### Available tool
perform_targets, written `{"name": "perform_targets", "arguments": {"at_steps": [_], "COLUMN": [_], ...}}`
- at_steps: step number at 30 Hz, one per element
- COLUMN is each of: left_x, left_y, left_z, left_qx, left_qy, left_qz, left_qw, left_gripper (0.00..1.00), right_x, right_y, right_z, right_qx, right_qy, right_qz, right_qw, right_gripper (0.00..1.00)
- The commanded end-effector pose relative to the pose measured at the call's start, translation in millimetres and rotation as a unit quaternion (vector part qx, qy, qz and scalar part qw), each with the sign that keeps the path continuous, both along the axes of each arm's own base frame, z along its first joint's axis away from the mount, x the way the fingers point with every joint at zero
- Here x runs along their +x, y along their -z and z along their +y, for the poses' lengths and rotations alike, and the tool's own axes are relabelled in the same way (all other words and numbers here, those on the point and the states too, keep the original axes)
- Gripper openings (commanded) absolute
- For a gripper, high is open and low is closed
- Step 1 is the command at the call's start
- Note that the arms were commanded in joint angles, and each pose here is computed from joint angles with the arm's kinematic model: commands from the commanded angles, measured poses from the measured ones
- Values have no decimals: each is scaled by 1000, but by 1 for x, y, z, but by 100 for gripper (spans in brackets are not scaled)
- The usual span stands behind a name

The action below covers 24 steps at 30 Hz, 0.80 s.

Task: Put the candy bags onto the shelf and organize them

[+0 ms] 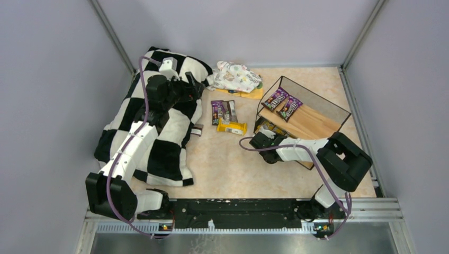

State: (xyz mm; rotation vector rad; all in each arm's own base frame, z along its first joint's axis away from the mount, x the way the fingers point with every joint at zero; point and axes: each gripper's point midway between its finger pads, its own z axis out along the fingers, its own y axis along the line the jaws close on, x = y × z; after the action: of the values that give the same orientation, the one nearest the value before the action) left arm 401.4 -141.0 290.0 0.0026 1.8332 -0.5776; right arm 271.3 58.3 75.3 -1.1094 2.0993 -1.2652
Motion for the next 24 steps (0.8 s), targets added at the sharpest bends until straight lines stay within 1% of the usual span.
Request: {"name": "perform_targets", "arguments": {"at_steps": [1,6,12,15,16,19,24], "left_x": [2,1,0,-1,-1,-1,0], "left_y": [-34,-35,-37,-39,-39,-39,-38], "left_z": [-2,-2,-2,-4,-5,-4,-4], "left_qx": [-14,-15,-15,-19,-19,-18,-17], "left_qy": [6,7,7,13,14,12,13], "left_qz": [-44,-44,-48,-47,-48,-47,-46], "left_qw": [999,999,999,999,999,999,999], "left_gripper": [98,98,98,98,98,98,98], "right_x": [1,-2,-5,-7,-9,-13,-21], "right_y": [7,15,12,10,10,11,10], "right_z": [-2,-3,-3,-2,-1,3,15], "right_qx": [-7,-16,-3,1,1,3,7], "right_qy": [-3,1,8,8,7,-1,-24], "right_qz": [6,18,16,17,18,21,26], "right_qw": [1000,1000,1000,1000,1000,1000,999], "right_gripper": [0,0,10,17,18,22,33]}}
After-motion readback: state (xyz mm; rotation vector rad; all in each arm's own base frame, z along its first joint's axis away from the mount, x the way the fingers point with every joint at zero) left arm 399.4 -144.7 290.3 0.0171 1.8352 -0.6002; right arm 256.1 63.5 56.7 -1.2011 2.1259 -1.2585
